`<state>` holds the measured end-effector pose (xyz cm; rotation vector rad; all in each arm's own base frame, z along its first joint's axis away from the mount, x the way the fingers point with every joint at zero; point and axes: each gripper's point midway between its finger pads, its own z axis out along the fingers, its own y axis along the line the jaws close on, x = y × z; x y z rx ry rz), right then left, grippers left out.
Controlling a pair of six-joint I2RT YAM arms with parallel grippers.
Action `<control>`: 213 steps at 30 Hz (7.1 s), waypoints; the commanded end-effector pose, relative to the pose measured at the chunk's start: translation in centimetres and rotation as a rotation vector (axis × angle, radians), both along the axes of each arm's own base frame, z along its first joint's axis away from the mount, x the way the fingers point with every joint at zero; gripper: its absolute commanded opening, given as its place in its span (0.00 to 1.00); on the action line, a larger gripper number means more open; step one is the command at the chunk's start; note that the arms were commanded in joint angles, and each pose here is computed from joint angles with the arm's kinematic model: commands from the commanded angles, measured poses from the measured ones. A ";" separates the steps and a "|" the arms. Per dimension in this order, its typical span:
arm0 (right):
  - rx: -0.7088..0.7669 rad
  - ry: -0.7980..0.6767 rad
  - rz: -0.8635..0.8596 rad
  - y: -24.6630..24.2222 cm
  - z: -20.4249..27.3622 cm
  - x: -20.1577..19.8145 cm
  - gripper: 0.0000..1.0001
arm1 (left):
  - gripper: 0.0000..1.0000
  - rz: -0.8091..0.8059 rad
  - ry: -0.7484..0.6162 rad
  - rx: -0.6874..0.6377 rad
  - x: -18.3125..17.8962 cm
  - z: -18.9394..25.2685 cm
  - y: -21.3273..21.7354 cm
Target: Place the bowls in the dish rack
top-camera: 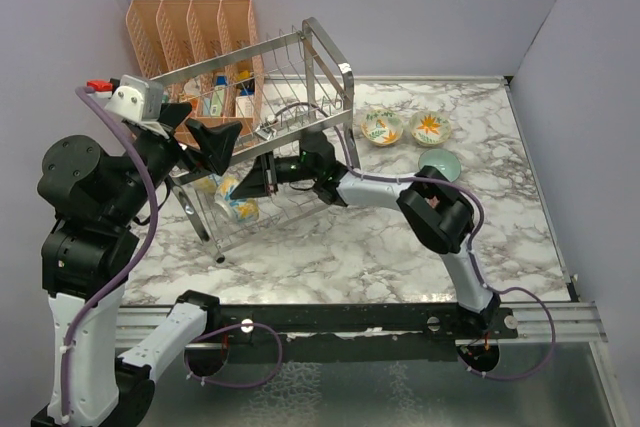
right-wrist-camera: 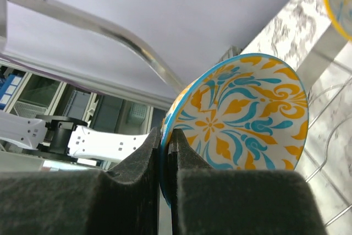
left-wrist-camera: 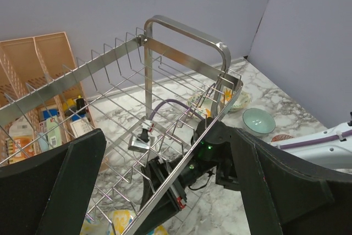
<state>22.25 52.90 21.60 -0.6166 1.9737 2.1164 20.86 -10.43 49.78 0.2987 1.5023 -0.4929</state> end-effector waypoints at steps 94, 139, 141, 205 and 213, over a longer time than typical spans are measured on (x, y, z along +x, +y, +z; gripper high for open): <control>0.143 -0.034 0.132 -2.4 0.0 -6.6 0.40 | 0.99 0.072 0.038 0.056 1.8 -1.4 0.3; -0.983 -0.314 -0.924 -34.2 -3.0 10.1 0.54 | 0.99 0.038 0.060 0.060 1.9 -3.1 -0.3; -0.973 -0.340 -0.938 -34.2 -2.2 12.8 0.55 | 0.99 0.042 0.059 0.063 1.9 -3.1 -0.2; -1.335 -0.690 -0.895 -31.4 -16.8 31.8 0.06 | 0.99 0.130 0.109 0.140 3.2 -5.8 1.2; -1.100 -0.712 -0.949 -28.9 -9.5 31.3 0.01 | 0.99 0.135 0.096 0.130 2.9 -4.9 1.4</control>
